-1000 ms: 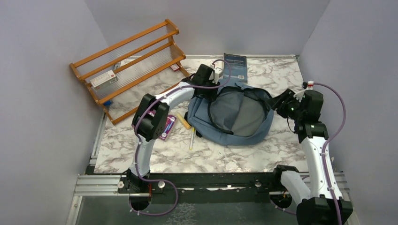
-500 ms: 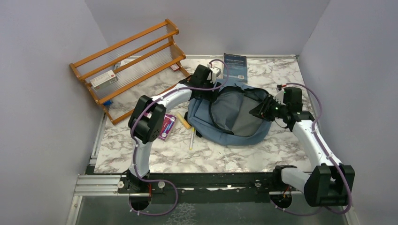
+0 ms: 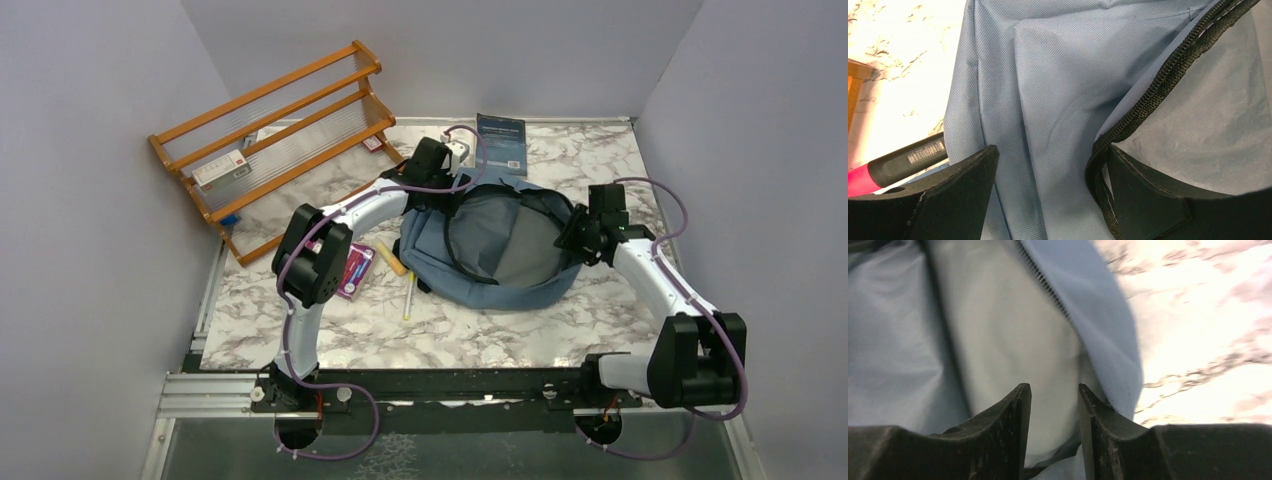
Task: Pack the student bag
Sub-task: Unzip the student bag at the center of the board.
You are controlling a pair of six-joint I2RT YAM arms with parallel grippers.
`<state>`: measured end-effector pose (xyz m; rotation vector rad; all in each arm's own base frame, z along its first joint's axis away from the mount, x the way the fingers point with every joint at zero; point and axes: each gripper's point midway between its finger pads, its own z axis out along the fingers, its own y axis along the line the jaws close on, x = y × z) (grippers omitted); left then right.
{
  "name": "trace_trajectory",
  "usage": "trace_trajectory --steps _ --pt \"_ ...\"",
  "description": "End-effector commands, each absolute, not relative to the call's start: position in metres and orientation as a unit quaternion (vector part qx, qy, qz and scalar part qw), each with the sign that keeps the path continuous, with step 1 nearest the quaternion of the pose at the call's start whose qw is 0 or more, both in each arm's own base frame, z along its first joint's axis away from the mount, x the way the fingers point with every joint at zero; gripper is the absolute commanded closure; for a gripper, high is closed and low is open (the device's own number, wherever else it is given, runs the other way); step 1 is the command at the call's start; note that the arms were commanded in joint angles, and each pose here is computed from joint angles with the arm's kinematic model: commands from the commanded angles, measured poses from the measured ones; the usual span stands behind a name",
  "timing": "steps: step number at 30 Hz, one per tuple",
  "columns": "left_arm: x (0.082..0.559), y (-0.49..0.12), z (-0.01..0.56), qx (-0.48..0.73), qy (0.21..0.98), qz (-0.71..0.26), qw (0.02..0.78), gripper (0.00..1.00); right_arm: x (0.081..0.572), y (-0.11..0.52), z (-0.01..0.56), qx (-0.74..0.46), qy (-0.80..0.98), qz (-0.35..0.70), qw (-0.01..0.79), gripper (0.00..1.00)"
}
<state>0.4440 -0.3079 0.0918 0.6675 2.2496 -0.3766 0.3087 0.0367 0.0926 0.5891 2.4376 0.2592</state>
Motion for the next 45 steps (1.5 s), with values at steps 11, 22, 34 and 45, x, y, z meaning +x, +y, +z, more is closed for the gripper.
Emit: trace_trajectory --steps 11,22,34,45 --pt "0.402 -0.363 0.094 0.322 0.858 -0.185 0.355 0.2 0.326 -0.073 0.116 0.261 0.881 -0.2 0.341 0.41" --pt "0.35 -0.417 0.085 0.368 0.84 -0.242 0.316 0.41 0.345 -0.079 0.165 0.275 0.851 -0.191 0.405 0.39" --pt "0.375 -0.393 0.099 0.35 0.846 -0.2 0.35 0.44 0.347 0.06 0.175 0.139 0.886 0.192 0.4 0.47" --pt "0.421 -0.334 0.106 0.317 0.859 -0.1 0.389 0.23 0.331 0.005 0.093 0.293 0.904 0.032 0.309 0.41"
